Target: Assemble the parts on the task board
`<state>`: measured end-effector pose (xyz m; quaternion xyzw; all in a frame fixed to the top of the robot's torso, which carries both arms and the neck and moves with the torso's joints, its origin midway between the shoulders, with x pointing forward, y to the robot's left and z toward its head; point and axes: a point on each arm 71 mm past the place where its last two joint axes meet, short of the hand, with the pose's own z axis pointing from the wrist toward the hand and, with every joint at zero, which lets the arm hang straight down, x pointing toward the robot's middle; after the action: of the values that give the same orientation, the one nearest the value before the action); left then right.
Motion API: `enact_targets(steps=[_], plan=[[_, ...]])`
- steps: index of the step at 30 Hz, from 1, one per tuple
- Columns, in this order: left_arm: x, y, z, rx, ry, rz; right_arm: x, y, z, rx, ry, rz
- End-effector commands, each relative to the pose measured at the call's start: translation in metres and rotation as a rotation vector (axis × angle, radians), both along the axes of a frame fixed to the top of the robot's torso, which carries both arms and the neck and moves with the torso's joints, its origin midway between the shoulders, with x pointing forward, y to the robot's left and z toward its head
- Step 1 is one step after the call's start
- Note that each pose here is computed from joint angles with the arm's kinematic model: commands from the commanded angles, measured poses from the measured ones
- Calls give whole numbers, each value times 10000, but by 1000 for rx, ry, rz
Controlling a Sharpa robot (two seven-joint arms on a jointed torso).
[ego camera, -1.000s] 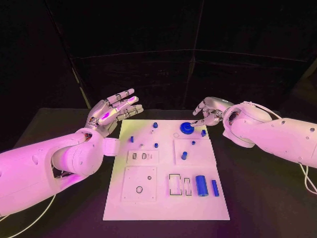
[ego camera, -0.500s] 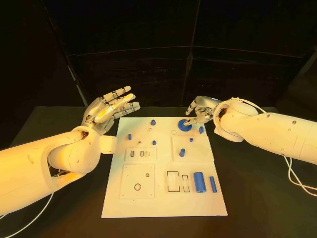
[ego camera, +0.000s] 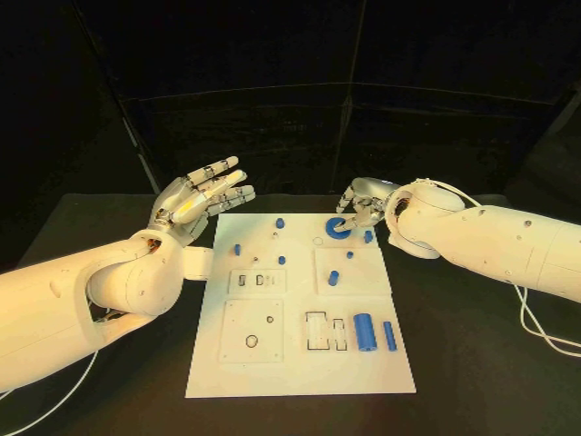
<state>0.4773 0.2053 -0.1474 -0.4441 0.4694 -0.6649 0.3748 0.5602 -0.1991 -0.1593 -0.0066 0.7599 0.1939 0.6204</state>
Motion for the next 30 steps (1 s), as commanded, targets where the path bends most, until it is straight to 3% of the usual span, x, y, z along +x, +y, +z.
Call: enact_targets(steps=[1, 30], plan=[[1, -10, 14, -8, -5, -13, -5, 19, -17, -37, 15, 27], [7, -15, 13, -9, -5, -15, 20, 26, -114, -63, 50, 21]])
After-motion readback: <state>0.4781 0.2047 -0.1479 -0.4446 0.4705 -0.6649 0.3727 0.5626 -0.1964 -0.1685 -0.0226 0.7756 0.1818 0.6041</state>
